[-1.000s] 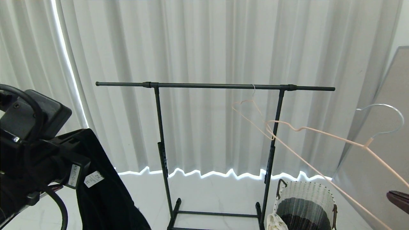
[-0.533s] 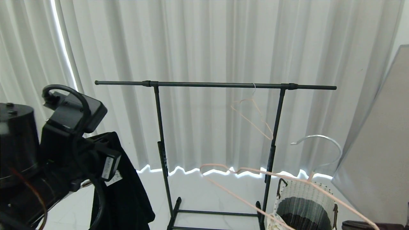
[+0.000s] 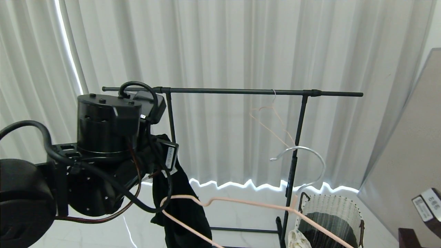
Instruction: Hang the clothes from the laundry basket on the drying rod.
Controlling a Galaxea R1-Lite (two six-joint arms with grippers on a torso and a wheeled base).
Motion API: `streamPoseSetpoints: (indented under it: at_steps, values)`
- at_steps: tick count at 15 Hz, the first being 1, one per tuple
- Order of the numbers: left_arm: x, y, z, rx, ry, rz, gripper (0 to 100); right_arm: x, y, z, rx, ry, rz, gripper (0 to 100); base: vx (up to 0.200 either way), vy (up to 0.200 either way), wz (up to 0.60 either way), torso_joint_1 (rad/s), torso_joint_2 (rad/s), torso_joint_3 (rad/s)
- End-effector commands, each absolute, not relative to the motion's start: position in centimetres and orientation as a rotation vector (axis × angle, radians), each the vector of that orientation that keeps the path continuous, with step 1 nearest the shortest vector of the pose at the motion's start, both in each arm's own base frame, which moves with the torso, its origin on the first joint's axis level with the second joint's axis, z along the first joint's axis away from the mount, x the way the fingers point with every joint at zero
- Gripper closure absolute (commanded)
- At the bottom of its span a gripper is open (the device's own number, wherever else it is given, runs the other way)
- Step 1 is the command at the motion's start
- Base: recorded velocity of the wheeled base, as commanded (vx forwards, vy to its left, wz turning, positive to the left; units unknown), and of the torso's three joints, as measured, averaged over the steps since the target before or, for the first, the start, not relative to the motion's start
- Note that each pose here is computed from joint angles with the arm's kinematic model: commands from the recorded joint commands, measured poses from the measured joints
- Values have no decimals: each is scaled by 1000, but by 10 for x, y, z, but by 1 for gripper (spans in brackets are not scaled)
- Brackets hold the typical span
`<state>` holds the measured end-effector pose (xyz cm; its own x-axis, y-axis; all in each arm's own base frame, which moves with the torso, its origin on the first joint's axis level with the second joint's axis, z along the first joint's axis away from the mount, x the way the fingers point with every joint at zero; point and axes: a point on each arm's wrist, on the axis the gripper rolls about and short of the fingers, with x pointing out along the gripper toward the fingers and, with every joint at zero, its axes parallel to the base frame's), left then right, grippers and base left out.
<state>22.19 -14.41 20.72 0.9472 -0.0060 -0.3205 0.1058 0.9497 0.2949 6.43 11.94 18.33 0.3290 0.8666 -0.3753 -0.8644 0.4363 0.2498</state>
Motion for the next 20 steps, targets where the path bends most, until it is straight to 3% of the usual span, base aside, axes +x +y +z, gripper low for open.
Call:
streamPoseSetpoints:
  at_steps: [1, 4, 13, 20]
  values:
    - [233, -155, 199, 326, 346, -65, 100, 84, 135, 173, 3, 535, 1067, 100, 0, 0, 0, 0, 0, 0]
    - [235, -156, 197, 326, 353, -64, 100, 103, 147, 169, 30, 506, 1017, 100, 0, 0, 0, 0, 0, 0]
    - [233, -157, 197, 313, 351, -68, 100, 114, 159, 179, 46, 470, 1017, 100, 0, 0, 0, 0, 0, 0]
    - [228, -161, 201, 291, 332, -26, 100, 118, 178, 173, 22, 509, 1048, 100, 0, 0, 0, 0, 0, 0]
